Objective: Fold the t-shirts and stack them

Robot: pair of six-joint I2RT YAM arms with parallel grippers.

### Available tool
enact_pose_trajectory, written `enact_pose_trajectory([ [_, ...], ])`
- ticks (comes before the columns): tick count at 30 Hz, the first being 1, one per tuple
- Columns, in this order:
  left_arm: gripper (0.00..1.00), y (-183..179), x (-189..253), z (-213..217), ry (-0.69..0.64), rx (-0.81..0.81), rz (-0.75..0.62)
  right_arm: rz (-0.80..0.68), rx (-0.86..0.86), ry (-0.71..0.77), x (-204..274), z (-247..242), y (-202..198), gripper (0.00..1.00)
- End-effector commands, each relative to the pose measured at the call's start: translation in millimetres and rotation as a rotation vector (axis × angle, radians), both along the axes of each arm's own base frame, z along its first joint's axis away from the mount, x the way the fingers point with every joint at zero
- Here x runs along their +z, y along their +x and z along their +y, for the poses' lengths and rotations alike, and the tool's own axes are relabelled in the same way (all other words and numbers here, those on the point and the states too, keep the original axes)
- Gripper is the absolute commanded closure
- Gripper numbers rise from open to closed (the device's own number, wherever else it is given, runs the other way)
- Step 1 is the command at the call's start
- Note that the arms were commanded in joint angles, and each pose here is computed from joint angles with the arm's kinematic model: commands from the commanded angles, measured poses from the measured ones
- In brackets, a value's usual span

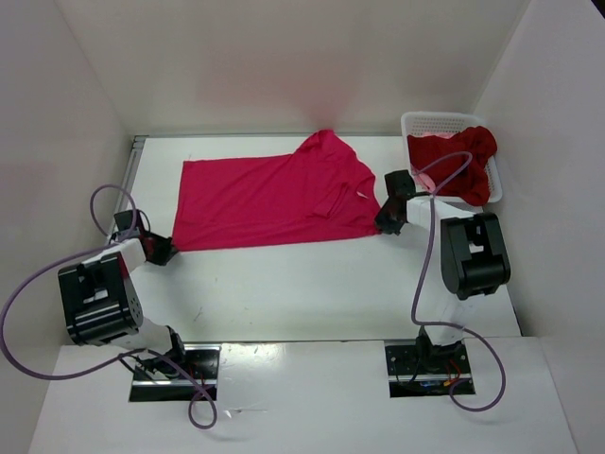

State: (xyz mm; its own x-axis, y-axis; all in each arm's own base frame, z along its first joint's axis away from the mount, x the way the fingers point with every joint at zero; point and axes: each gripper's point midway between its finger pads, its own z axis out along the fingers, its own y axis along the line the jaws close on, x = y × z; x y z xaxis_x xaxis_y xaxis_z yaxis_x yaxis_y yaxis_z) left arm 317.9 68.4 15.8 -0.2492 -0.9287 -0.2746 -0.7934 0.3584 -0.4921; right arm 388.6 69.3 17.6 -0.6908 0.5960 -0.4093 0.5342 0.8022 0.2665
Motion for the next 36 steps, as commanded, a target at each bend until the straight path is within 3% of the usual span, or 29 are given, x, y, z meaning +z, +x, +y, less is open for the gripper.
enact_pose_trajectory([
  [1, 1.0, -11, 3, 21, 0.038, 0.02, 0.041, 0.074, 0.011, 0.0, 5, -3, -42, 0.88],
  [7, 1.0, -37, 12, 21, 0.035, 0.007, 0.067, 0.122, 0.028, 0.1, 20, 7, -102, 0.87],
  [11, 0.9, -61, 18, 1, 0.002, -0.023, 0.065, 0.132, -0.018, 0.276, 28, 27, -133, 0.82],
  [13, 0.87, -68, 19, -3, 0.002, -0.023, 0.065, 0.127, -0.027, 0.282, 32, 27, -139, 0.82],
  [15, 0.76, -70, 28, -11, -0.041, -0.018, 0.051, 0.1, -0.039, 0.256, 40, 21, -140, 0.79],
  [17, 0.59, -71, 30, -14, -0.062, -0.015, 0.058, 0.078, -0.045, 0.243, 46, 17, -142, 0.62],
  [18, 0.38, -68, 35, -11, -0.051, -0.011, 0.053, 0.048, -0.041, 0.248, 56, 18, -136, 0.5],
  [19, 0.28, -63, 41, -8, -0.042, -0.011, 0.036, 0.032, -0.041, 0.246, 62, 16, -133, 0.46],
  [21, 0.15, -50, 60, 3, 0.009, -0.031, 0.02, -0.017, -0.013, 0.196, 83, 10, -120, 0.4],
  [23, 0.11, -40, 70, 9, 0.027, -0.041, 0.001, -0.048, 0.026, 0.178, 96, 10, -110, 0.4],
  [25, 0.11, -29, 76, 8, 0.041, -0.072, -0.034, -0.08, 0.095, 0.142, 111, 13, -101, 0.4],
  [26, 0.15, -21, 79, -3, 0.041, -0.116, -0.062, -0.098, 0.126, 0.136, 113, 19, -95, 0.57],
  [28, 0.47, -2, 90, -17, 0.063, -0.182, -0.142, -0.071, 0.212, 0.168, 104, 44, -93, 0.77],
  [29, 0.6, 9, 96, -35, 0.076, -0.246, -0.184, -0.064, 0.253, 0.192, 95, 60, -86, 0.97],
  [31, 0.83, 18, 103, -48, 0.12, -0.286, -0.219, -0.06, 0.302, 0.231, 87, 87, -83, 1.0],
  [36, 0.87, 39, 96, -88, 0.138, -0.404, -0.229, -0.072, 0.485, 0.279, 80, 176, -75, 1.0],
])
